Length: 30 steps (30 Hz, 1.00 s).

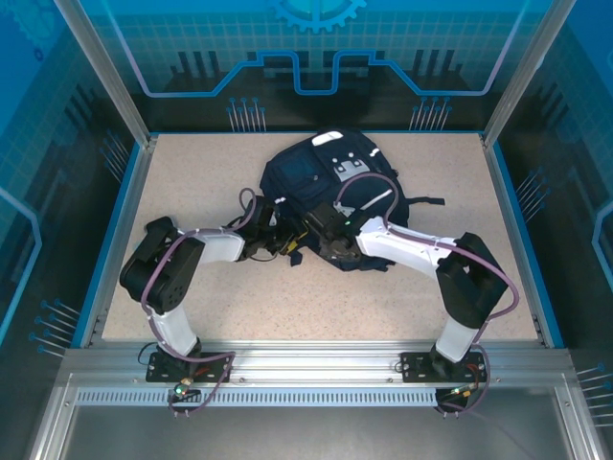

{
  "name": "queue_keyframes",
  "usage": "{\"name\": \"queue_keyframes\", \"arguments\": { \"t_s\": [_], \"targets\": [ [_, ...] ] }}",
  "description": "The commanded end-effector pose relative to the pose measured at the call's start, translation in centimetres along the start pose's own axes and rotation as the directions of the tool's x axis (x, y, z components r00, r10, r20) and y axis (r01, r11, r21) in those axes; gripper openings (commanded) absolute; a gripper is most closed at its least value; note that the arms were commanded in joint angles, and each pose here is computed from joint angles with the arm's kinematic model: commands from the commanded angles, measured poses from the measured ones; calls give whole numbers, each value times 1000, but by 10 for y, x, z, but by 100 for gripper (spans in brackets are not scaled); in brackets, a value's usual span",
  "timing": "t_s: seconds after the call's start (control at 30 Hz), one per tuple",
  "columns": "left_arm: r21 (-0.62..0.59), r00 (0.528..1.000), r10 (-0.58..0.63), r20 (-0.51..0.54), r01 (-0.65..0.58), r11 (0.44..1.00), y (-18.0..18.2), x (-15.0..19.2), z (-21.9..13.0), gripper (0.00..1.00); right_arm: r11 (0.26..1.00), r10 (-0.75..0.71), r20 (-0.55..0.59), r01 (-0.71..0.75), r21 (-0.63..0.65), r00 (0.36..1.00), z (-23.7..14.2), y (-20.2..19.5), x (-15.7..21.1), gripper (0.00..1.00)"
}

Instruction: Pack books, pencil case, and school supplies into a backpack

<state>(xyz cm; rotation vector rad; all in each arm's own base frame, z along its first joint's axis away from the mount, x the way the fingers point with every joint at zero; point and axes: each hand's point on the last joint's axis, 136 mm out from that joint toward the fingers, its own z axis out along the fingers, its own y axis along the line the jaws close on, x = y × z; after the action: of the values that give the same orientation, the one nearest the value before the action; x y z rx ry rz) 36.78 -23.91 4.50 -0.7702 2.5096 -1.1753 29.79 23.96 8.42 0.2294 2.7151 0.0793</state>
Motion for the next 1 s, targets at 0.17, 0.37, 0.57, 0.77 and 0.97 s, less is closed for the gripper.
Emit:
{"name": "queue_keyframes", "arguments": {
  "t_s": [0.17,0.37,0.57,0.77,0.97],
  "targets": [
    [18,999,-2,-41,2,1000,-5,3,10,35,999,27,-37,-29,-42,999,12,11,-9,40],
    [17,999,0,-47,1,1000,-5,3,11,26,999,14,-75,-17,-34,997,25,14,-2,36],
    [9,999,9,-44,-8,1000,-2,3,12,11,1000,1,-68,0,18,998,31,6,-2,23],
    [-28,999,40,-28,-41,999,3,-1,9,2,996,-14,-7,15,87,1000,17,-16,-7,4],
    [-62,998,58,-3,-58,996,10,-9,1,0,972,-27,78,8,233,997,-4,-64,-13,0]
  ]
}}
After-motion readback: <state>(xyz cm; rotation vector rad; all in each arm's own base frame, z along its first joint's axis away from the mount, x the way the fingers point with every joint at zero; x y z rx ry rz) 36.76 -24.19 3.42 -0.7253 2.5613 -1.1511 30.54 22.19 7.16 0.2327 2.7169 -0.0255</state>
